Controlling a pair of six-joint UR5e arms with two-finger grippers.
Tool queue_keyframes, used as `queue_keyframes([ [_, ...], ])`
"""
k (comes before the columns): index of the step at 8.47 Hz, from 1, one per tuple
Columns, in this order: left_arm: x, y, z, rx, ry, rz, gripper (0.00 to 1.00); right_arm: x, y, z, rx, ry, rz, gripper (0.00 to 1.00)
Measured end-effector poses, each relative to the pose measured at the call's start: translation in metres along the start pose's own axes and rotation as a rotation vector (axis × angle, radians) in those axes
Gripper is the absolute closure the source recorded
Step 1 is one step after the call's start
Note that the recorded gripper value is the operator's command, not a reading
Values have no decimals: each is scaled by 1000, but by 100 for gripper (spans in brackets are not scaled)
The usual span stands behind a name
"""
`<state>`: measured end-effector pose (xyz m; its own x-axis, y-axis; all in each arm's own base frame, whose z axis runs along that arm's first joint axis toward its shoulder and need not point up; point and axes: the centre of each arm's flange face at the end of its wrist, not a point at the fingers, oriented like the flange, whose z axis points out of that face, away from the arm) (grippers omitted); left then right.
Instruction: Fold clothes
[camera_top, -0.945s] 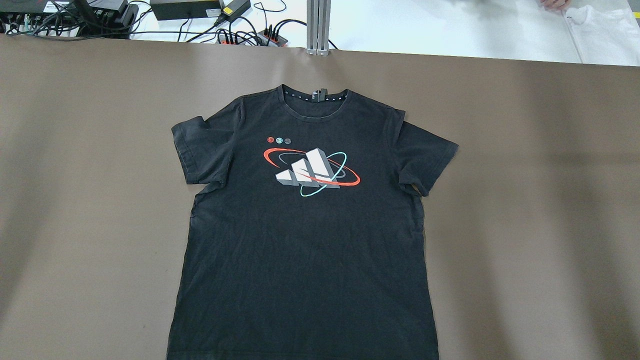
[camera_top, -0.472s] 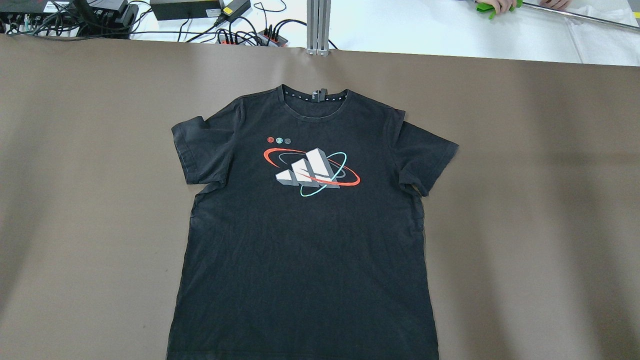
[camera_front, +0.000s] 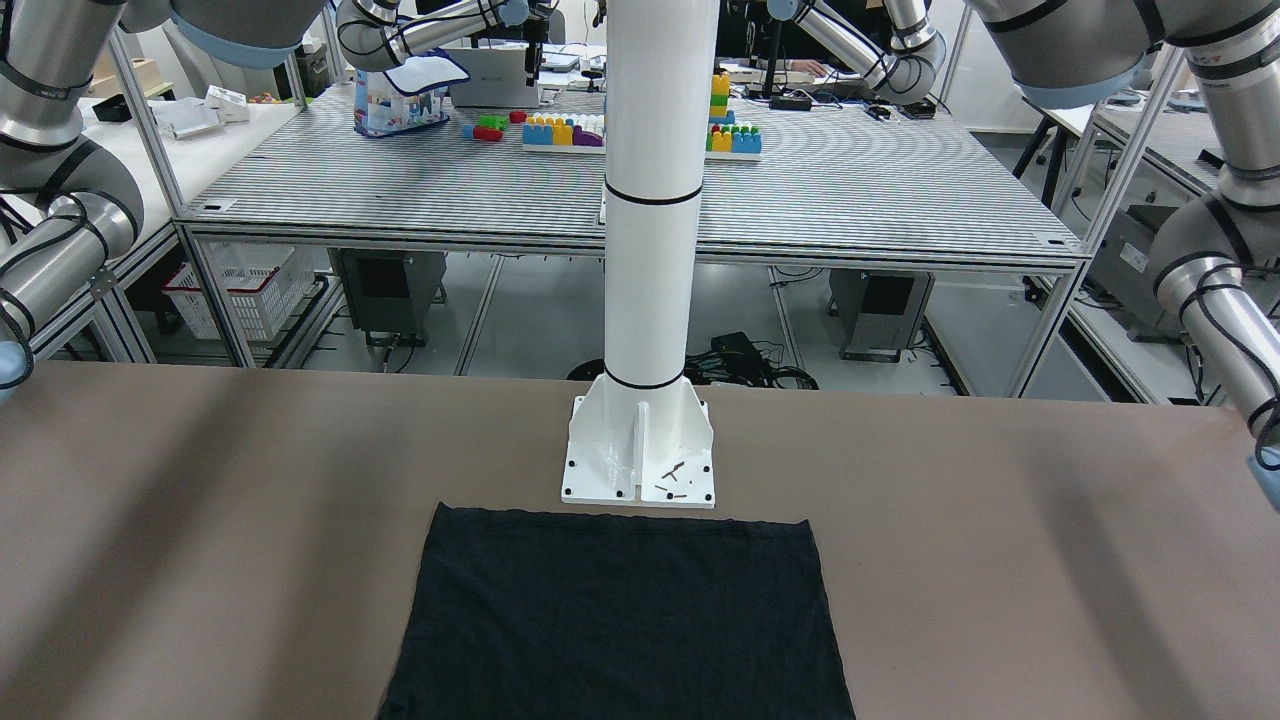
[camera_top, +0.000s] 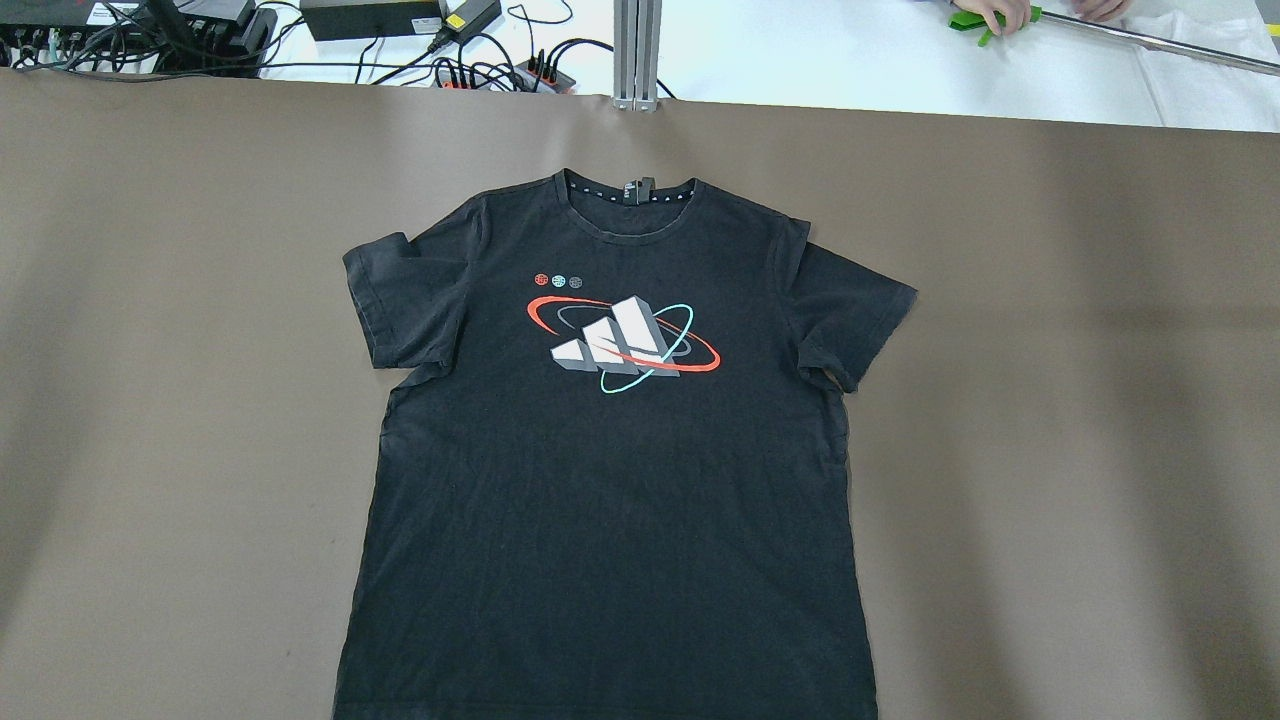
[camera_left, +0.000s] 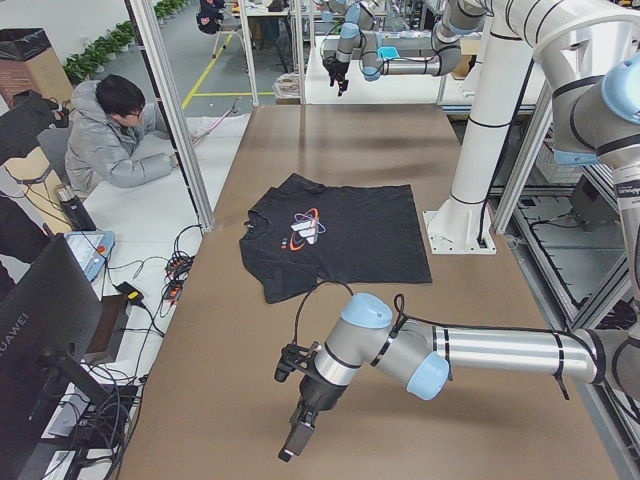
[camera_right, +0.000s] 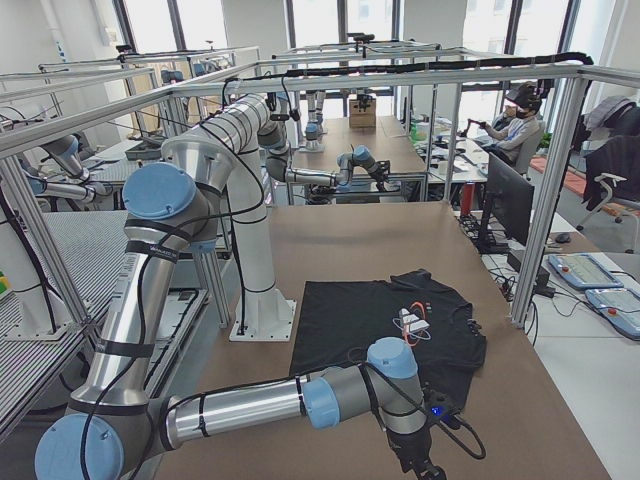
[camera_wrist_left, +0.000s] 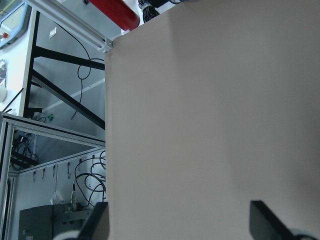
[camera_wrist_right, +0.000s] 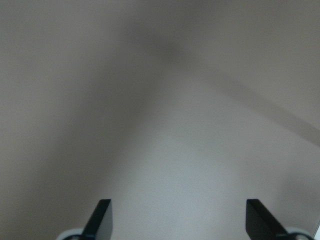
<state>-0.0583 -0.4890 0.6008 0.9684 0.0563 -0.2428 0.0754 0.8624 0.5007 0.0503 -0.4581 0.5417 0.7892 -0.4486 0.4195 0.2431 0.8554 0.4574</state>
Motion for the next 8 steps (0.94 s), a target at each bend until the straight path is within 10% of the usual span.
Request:
queue_keyframes([
  [8, 55, -73, -10, 36, 252, -48, 0, 4, -108, 28, 21, -15, 75, 6],
])
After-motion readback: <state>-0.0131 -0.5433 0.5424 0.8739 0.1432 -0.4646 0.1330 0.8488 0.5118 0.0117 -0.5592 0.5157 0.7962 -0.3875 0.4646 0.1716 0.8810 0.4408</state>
